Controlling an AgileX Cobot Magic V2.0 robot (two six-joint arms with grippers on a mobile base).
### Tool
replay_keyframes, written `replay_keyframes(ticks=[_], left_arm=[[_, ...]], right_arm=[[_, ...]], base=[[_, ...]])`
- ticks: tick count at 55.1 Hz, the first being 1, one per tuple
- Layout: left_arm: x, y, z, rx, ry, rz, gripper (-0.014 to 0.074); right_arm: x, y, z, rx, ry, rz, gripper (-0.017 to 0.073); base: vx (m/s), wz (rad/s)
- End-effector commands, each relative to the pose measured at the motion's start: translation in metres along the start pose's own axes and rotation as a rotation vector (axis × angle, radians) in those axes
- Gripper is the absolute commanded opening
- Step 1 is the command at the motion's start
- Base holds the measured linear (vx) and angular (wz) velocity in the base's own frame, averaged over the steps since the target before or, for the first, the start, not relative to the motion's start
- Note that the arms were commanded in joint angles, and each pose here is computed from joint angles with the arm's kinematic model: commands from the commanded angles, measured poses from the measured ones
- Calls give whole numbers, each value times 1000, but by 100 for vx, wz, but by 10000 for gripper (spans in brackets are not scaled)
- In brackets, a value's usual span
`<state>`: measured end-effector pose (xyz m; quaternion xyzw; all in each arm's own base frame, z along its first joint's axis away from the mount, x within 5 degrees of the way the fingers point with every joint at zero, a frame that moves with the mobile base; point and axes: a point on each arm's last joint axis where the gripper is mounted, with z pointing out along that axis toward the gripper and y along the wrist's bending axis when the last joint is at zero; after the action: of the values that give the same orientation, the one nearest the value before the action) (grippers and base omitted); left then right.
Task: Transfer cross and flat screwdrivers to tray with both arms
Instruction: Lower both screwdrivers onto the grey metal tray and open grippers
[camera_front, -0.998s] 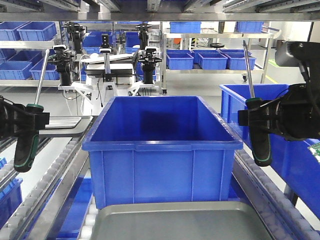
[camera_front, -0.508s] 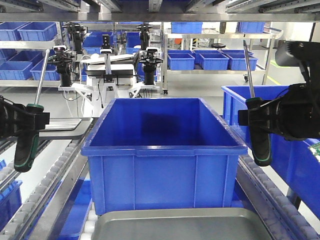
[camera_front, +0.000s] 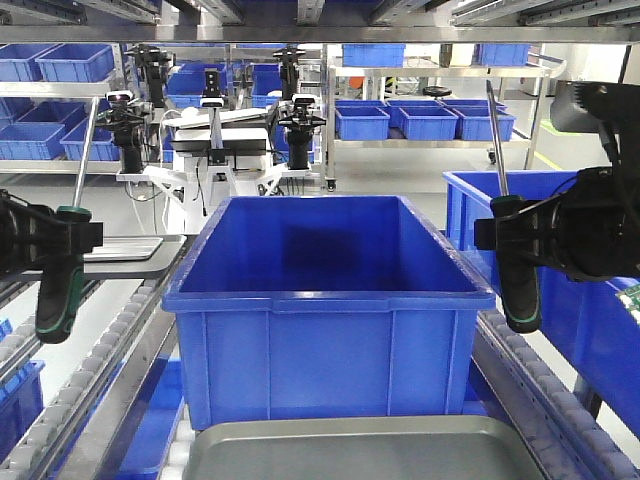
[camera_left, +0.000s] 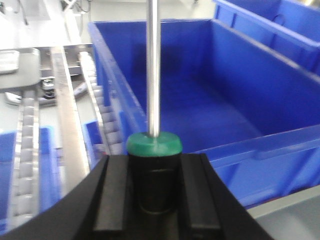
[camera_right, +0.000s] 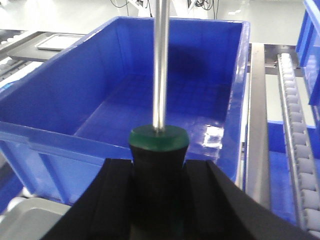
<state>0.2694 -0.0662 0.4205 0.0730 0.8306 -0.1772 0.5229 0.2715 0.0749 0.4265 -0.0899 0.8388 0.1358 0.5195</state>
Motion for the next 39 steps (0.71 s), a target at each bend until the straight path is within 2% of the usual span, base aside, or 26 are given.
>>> replay_keyframes(ticks=[1,6,10,18,23,30,39], left_arm=[[-18,-10,-15,60,-118,-87,-6],[-8,-20,-12,132,-22,-121,-3],[5,-29,-5,176,58,-127,-3],[42,-49,14,271,146,-242,-1],[73,-60,24,287,199,-277,0],[102,-67,32,287,254,-294,1],[111,-70,43,287,279,-352,4]], right_arm=[[-16,5,-19,-27,-94,27,-8],[-1,6,-16,-46,57,38,-8],[12,7,-13,-66,122,88,-8],[50,7,-2,-98,229,190,-8],[75,7,6,-118,301,238,-8],[90,9,14,-155,342,236,-7],[101,8,25,-160,423,237,-1]], base=[[0,0],[0,0],[0,0],[0,0],[0,0],[0,0],[0,0]])
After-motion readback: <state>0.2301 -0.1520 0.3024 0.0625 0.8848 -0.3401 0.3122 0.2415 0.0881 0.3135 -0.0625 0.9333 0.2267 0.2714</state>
